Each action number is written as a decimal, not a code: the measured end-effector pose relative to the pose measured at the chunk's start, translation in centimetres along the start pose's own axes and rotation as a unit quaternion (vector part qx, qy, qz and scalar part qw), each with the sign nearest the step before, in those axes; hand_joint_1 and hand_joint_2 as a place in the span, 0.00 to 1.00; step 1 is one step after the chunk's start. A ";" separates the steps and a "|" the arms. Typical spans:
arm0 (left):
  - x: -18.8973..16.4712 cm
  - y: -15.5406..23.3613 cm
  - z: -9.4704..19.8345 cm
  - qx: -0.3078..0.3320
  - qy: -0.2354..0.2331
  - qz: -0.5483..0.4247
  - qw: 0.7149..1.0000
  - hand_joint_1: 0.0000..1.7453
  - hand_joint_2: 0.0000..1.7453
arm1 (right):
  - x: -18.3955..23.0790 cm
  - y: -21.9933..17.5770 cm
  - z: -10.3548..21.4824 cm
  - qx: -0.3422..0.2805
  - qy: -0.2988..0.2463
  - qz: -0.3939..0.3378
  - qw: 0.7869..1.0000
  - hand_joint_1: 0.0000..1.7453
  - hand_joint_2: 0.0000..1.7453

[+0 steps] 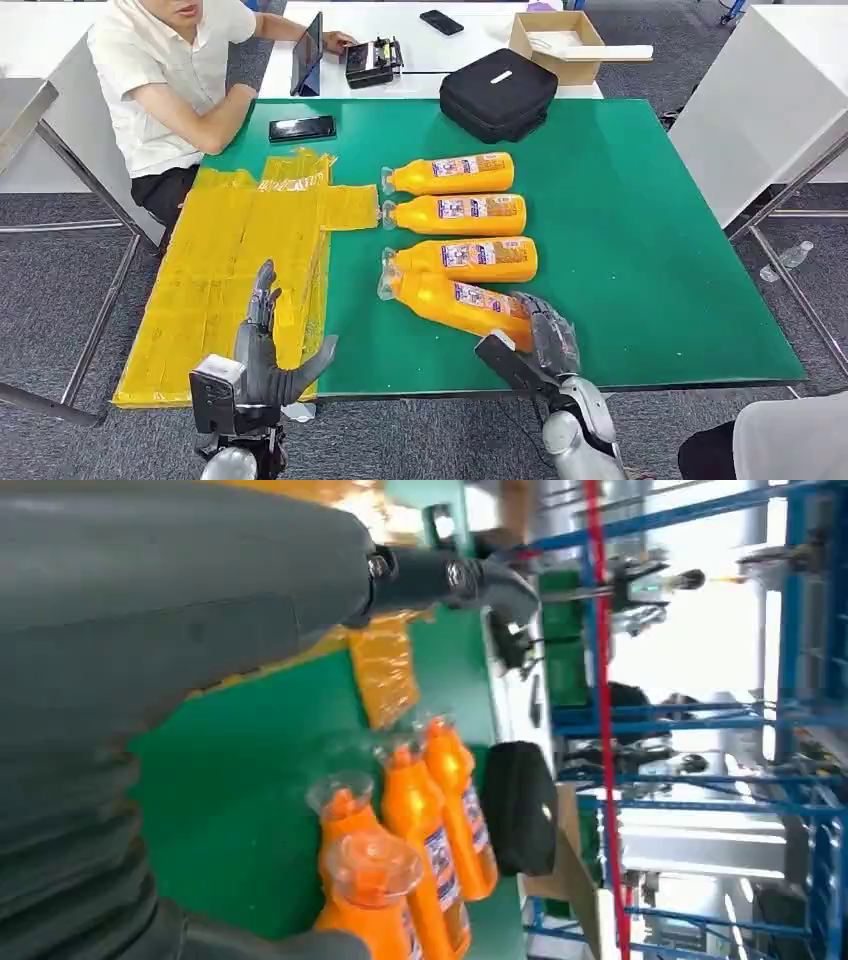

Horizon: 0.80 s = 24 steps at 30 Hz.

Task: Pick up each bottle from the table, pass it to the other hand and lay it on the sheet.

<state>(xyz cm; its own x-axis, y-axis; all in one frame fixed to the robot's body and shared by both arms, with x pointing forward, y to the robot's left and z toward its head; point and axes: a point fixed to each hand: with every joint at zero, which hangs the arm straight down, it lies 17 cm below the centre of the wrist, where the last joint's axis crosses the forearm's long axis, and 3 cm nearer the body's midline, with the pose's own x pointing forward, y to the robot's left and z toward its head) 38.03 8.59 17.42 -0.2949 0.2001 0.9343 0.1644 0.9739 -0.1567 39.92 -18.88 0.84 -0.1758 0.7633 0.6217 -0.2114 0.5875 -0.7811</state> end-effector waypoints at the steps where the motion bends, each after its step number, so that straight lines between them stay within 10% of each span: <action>1: -0.7 0.1 0.0 0.005 0.017 0.022 1.000 0.00 1.00 | 0.6 -0.3 0.1 -0.007 -0.006 -0.014 1.000 1.00 1.00; 24: -5.6 -0.5 0.7 0.011 0.106 0.097 0.990 0.00 1.00 | 5.4 -5.6 0.1 -0.095 -0.072 -0.069 0.990 1.00 1.00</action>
<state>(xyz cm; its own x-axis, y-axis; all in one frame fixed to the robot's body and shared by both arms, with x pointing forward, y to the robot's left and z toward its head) 38.91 7.08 12.03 -0.0559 0.3589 0.9317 0.1770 0.9219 -0.3446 40.04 -18.05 8.61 -0.2967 0.6331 0.7150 -0.0605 0.7347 -0.6757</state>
